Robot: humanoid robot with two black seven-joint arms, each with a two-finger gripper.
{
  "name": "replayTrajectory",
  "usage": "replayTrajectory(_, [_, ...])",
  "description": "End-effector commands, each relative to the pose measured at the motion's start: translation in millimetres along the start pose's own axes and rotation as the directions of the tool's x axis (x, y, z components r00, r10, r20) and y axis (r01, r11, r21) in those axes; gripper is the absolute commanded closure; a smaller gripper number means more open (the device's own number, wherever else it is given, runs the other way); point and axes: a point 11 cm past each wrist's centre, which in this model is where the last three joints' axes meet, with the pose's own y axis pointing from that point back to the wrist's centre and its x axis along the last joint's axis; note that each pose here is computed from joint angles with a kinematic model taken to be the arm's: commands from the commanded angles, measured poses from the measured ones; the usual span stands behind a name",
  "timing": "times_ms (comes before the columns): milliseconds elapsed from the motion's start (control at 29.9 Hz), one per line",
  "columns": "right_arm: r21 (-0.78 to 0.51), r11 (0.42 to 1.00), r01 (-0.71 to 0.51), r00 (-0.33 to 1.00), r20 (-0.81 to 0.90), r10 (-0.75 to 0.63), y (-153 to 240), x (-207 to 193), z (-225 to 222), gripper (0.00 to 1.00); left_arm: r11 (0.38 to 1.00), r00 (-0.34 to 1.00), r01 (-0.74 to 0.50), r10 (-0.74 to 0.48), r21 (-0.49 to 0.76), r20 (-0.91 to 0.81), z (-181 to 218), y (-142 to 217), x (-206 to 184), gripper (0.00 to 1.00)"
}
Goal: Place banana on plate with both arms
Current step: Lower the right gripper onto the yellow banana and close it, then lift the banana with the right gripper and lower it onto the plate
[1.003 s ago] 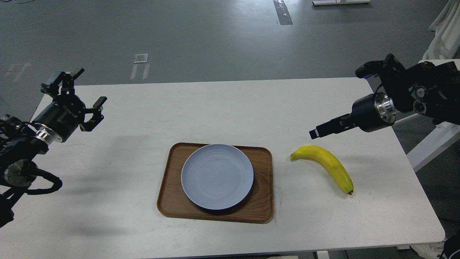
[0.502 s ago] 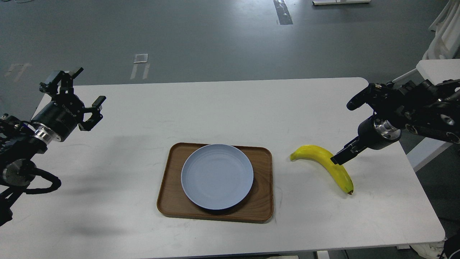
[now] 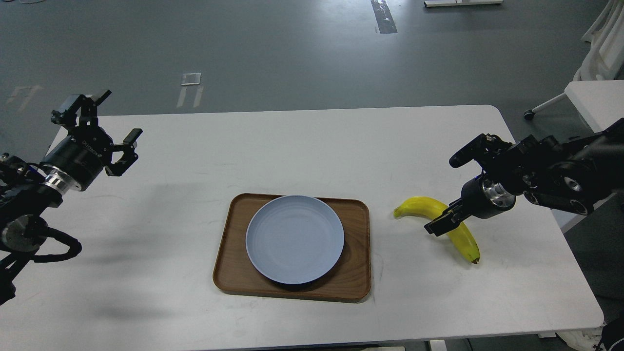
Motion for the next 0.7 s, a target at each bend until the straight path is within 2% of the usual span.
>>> replayTrajectory(0, [-0.001, 1.000, 0.003, 1.000, -0.002, -0.003, -2, 0, 0, 0.36, 1.000, 1.000, 0.000, 0.000, 0.001, 0.001, 0, 0, 0, 0.01])
replayTrajectory(33, [-0.003, 1.000, 0.010, 1.000, -0.001, -0.010, -2, -1, 0, 0.48, 1.000, 1.000, 0.000, 0.000, 0.001, 0.001, 0, 0, 0, 0.01])
replayTrajectory(67, [-0.003, 1.000, 0.010, 1.000, -0.001, -0.010, -2, -1, 0, 0.48, 1.000, 1.000, 0.000, 0.000, 0.001, 0.001, 0, 0, 0, 0.01])
replayTrajectory(134, [-0.009, 1.000, 0.020, 1.000, 0.002, -0.020, -1, -4, 3, 0.67, 1.000, 1.000, -0.002, 0.002, 0.001, 0.003, 1, 1, 1, 0.01])
replayTrajectory(301, [-0.026, 0.999, 0.025, 1.000, 0.003, -0.024, 5, -5, 8, 0.83, 1.000, 1.000, -0.003, 0.003, 0.001, 0.005, 2, 1, 2, 0.01])
replayTrajectory(535, [-0.049, 0.997, -0.058, 0.998, 0.010, 0.058, 37, 23, 15, 0.84, 1.000, 1.000, -0.003, 0.003, -0.006, 0.005, 4, 0, 2, 0.01])
replayTrajectory(669, [0.011, 0.986, -0.168, 0.985, 0.039, 0.168, 62, 62, -7, 0.84, 1.000, 1.000, -0.005, 0.005, -0.010, 0.014, 9, 1, 4, 0.01])
